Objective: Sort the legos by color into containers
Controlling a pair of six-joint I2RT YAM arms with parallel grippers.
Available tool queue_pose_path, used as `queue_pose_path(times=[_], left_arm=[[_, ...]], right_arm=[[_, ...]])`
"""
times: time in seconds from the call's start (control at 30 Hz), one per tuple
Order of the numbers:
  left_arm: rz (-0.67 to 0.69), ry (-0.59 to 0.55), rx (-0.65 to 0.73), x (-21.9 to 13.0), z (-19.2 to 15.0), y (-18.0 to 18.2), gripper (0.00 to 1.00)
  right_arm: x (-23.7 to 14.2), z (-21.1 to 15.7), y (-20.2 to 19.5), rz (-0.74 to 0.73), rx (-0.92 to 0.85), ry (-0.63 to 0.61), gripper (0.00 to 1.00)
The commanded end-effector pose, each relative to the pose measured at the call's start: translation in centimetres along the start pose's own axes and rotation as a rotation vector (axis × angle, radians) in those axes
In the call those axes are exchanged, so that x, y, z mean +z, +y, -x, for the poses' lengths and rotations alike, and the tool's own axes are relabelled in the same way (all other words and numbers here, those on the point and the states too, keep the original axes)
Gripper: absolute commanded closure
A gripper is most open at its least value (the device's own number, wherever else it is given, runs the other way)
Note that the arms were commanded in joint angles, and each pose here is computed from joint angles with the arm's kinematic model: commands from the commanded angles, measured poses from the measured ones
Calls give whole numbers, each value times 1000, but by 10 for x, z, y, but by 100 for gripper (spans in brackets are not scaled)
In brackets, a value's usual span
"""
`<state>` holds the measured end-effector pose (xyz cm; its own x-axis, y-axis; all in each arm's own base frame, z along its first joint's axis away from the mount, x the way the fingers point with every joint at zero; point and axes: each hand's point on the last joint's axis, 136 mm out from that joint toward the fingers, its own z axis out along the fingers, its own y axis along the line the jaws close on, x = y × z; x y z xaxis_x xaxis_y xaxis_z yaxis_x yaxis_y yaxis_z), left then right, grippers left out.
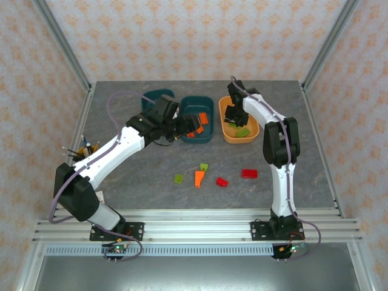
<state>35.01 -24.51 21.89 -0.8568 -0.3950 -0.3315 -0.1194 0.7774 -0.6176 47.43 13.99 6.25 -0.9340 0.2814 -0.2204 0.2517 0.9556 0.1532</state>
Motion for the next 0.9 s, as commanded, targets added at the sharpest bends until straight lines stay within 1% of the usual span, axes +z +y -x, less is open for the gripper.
queue_pose_path(times=[0.0,0.1,0.17,0.3,0.37,0.5,0.6,0.67,0.7,0.8,0.87], left_arm=[[10,-27,32,-4,5,-3,22],[31,-27,37,-7,4,1,22],[41,-29,40,-10,3,4,22],[75,-30,53,-19,-1,13,22],[97,-25,63,-23,-5,20,22],[129,-9,90,-32,-14,32,23],[155,41,128,-34,-27,40,24],[185,89,166,-30,-41,47,24],[203,112,186,-27,-49,50,25],[257,171,253,-14,-75,57,26],[278,216,263,1,-94,60,27]], right_arm=[[0,-4,-3,-2,10,23,52],[-9,-2,-2,4,6,7,44],[-20,1,-1,12,2,-13,42],[-53,4,4,43,-10,-75,42],[-80,4,9,70,-28,-129,43],[-126,-13,23,131,-82,-210,43],[-154,-40,31,183,-132,-244,43],[-168,-68,38,259,-169,-245,42],[-174,-83,43,313,-189,-242,41],[-189,-142,58,545,-266,-198,36],[-195,-182,57,667,-293,-157,30]])
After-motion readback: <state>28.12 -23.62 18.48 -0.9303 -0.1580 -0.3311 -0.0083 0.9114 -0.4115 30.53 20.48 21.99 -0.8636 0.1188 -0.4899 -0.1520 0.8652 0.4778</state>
